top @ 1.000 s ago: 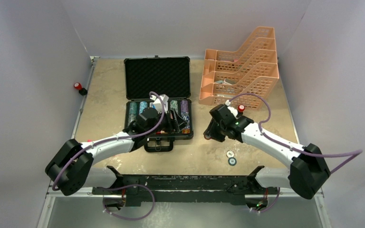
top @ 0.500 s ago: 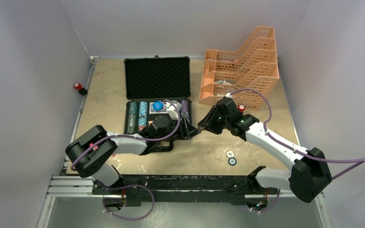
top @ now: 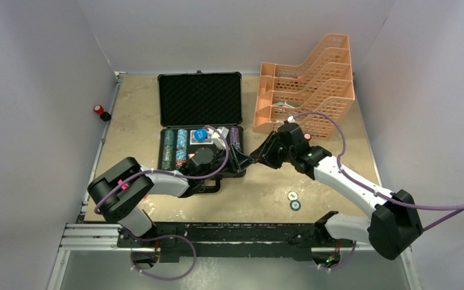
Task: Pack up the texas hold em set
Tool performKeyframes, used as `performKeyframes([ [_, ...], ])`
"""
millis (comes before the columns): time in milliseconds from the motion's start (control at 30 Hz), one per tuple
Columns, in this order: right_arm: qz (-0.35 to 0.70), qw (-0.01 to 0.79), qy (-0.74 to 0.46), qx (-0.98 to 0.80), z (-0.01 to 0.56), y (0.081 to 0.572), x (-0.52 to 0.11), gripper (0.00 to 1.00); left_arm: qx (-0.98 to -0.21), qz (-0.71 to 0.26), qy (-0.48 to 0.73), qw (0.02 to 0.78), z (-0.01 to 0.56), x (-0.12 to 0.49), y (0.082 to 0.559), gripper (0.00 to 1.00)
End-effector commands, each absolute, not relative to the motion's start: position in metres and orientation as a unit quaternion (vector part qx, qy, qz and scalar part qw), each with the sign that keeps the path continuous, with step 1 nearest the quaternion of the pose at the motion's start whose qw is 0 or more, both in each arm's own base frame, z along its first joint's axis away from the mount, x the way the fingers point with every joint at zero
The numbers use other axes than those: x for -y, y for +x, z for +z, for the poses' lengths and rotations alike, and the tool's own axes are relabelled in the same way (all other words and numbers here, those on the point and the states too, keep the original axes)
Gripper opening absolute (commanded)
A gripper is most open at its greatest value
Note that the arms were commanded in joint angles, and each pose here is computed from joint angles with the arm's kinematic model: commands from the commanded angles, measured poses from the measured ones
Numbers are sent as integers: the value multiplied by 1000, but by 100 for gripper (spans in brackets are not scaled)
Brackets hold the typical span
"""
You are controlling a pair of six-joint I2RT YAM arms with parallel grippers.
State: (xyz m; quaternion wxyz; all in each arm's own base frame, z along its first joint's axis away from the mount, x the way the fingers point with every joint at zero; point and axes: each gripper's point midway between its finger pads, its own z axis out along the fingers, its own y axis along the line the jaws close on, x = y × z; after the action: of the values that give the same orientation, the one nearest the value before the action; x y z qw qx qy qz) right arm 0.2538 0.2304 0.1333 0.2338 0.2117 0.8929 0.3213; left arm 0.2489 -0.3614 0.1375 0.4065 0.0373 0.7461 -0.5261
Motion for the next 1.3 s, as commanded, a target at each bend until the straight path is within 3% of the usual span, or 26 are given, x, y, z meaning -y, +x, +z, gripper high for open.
performKeyframes([
  [0, 331, 237, 193, -893, 139, 253, -231, 51, -712, -530, 52, 458, 166, 362, 258, 0],
  [167, 312, 279, 205, -885, 156, 276, -207, 78, -740, -443, 169, 477, 161, 356, 256, 0],
  [267, 303, 307, 221, -874, 166, 292, -186, 84, -738, -375, 283, 485, 161, 345, 249, 0],
  [400, 297, 305, 229, -876, 157, 298, -176, 84, -724, -285, 423, 465, 158, 326, 240, 0],
  [633, 307, 271, 231, -883, 129, 285, -178, 82, -729, -209, 557, 339, 122, 303, 223, 0],
  [900, 298, 272, 237, -884, 124, 279, -171, 82, -730, -221, 576, 294, 106, 309, 219, 0],
  [1267, 291, 268, 239, -887, 118, 276, -169, 81, -743, -202, 538, 343, 118, 315, 239, 0],
])
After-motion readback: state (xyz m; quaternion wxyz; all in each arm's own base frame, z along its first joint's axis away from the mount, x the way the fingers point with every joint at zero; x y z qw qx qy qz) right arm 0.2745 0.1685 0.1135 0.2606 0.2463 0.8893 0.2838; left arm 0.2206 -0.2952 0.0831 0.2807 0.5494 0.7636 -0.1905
